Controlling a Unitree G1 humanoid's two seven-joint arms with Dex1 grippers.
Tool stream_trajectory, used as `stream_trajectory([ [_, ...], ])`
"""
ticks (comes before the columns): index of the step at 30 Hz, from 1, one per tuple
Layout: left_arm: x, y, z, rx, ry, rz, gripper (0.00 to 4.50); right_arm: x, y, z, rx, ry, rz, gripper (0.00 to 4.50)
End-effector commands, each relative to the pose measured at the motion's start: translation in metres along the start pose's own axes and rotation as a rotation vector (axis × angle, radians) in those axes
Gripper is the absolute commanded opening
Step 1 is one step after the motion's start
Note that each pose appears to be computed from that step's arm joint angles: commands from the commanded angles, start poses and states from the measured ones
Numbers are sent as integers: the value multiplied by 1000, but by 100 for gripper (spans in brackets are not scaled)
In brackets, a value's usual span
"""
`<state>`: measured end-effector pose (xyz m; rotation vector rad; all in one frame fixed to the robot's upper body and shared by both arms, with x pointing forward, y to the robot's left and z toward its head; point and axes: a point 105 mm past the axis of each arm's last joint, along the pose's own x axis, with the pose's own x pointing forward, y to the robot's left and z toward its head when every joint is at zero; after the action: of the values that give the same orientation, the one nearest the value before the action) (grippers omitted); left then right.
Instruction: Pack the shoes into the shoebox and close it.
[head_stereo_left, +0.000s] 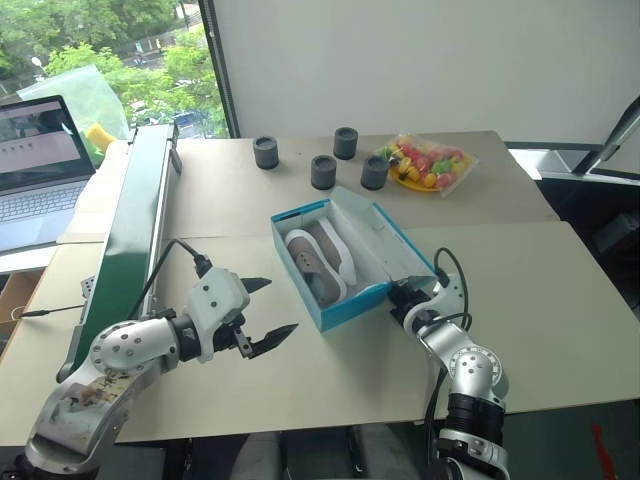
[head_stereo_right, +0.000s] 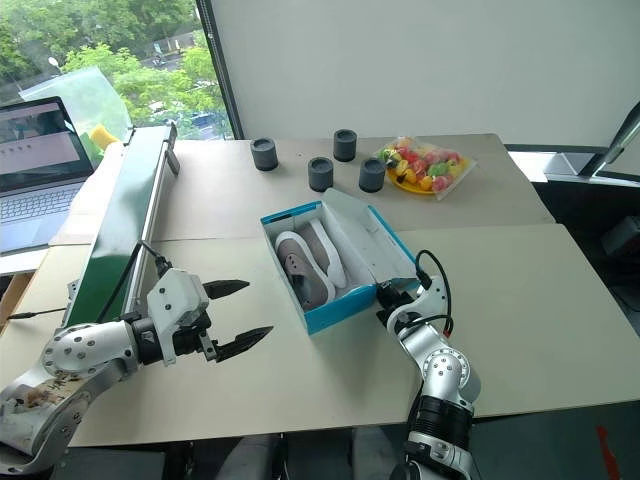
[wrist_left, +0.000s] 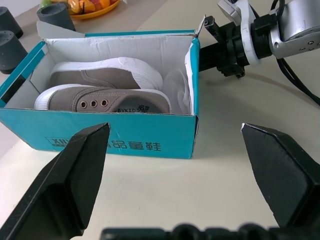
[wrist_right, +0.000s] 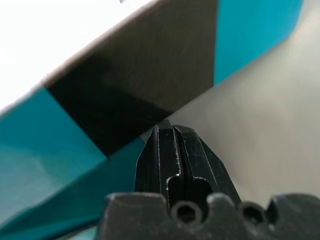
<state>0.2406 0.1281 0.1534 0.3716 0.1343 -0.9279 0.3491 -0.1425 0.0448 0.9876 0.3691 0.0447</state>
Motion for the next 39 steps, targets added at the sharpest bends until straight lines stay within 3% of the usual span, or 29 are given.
stream_trajectory([
  [1,-2,1,8,29,-19,4,450,7,48,-12,105,-51,210,7],
  [5,-1,0,9,26,-22,8,450,8,61,-3,-21,-94,286,7],
  [9,-1,1,9,20,-23,15,450,-1,101,7,-106,-133,479,7],
  [15,-1,-1,8,13,-19,21,450,-18,137,13,-296,-173,677,7],
  [19,-1,-3,9,5,-19,27,450,-23,148,12,-465,-158,742,7],
  [21,-2,-4,9,1,-17,29,450,-23,153,12,-565,-161,747,7],
  [25,-3,-7,8,-8,-16,34,450,-20,166,-4,-971,-148,755,7],
  [27,-3,-8,8,-11,-17,34,450,-20,171,-9,-1063,-145,771,7],
  [34,-4,-7,8,-28,-16,59,450,-23,190,-5,-1112,-156,823,7],
  [39,-13,-1,5,-46,-6,122,450,-31,212,-26,-1121,-76,931,7],
])
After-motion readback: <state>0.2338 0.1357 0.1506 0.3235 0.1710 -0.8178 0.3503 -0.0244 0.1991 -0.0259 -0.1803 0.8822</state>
